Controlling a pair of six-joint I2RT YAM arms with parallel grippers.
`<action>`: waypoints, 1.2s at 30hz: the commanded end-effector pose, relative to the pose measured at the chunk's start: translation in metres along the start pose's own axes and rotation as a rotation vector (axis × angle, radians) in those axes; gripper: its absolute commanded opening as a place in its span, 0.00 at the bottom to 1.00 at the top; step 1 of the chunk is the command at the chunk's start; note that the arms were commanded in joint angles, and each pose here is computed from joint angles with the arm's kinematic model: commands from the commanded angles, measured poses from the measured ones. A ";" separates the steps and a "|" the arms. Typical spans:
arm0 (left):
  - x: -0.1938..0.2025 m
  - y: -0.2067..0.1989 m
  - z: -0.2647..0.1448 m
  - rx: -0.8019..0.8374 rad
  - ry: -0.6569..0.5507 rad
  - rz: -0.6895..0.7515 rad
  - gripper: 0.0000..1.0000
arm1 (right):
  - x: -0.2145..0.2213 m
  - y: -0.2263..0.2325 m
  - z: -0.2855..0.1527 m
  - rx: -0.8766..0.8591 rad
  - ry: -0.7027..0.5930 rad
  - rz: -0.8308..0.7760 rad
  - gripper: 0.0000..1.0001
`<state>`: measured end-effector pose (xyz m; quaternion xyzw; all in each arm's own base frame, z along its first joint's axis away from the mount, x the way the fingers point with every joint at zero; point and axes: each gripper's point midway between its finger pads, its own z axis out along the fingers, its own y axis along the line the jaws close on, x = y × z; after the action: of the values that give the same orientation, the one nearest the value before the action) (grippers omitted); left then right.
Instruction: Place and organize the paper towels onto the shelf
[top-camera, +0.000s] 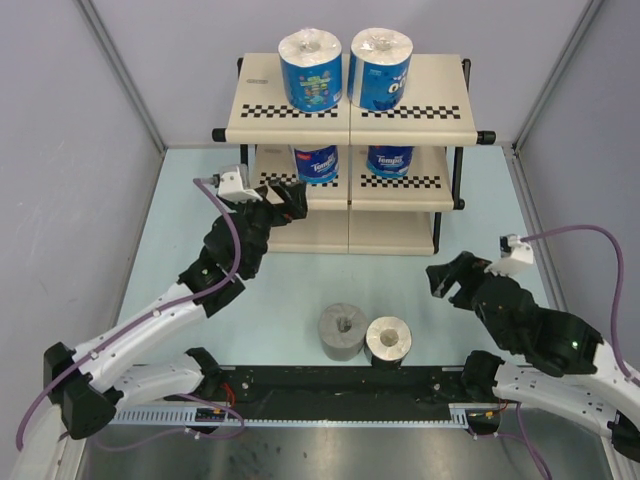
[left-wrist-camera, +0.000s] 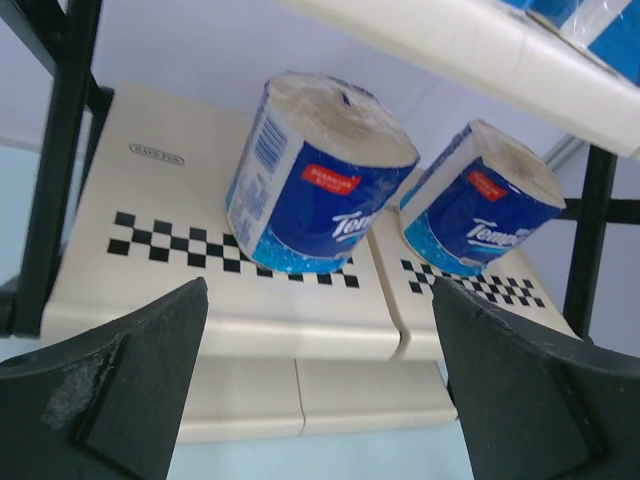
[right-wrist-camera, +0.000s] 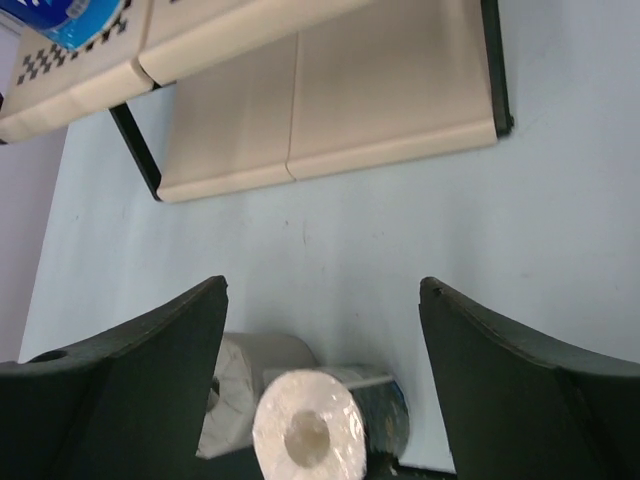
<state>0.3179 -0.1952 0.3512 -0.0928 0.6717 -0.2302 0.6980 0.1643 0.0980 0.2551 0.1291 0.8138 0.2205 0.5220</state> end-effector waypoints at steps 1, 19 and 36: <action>0.012 -0.009 -0.003 0.097 0.030 -0.075 0.99 | -0.040 0.042 0.019 -0.042 -0.168 0.015 0.86; 0.011 0.008 0.023 0.188 0.057 -0.288 0.84 | -0.099 0.098 0.115 -0.347 -0.338 0.217 0.35; 0.012 0.031 0.053 0.121 0.013 -0.363 0.00 | -0.132 0.061 0.177 -0.172 -0.526 0.314 0.04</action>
<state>0.3692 -0.1869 0.3142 -0.1509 0.6614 -0.3690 0.6352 0.3665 0.1503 0.3034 0.2134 0.6542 0.3307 0.6458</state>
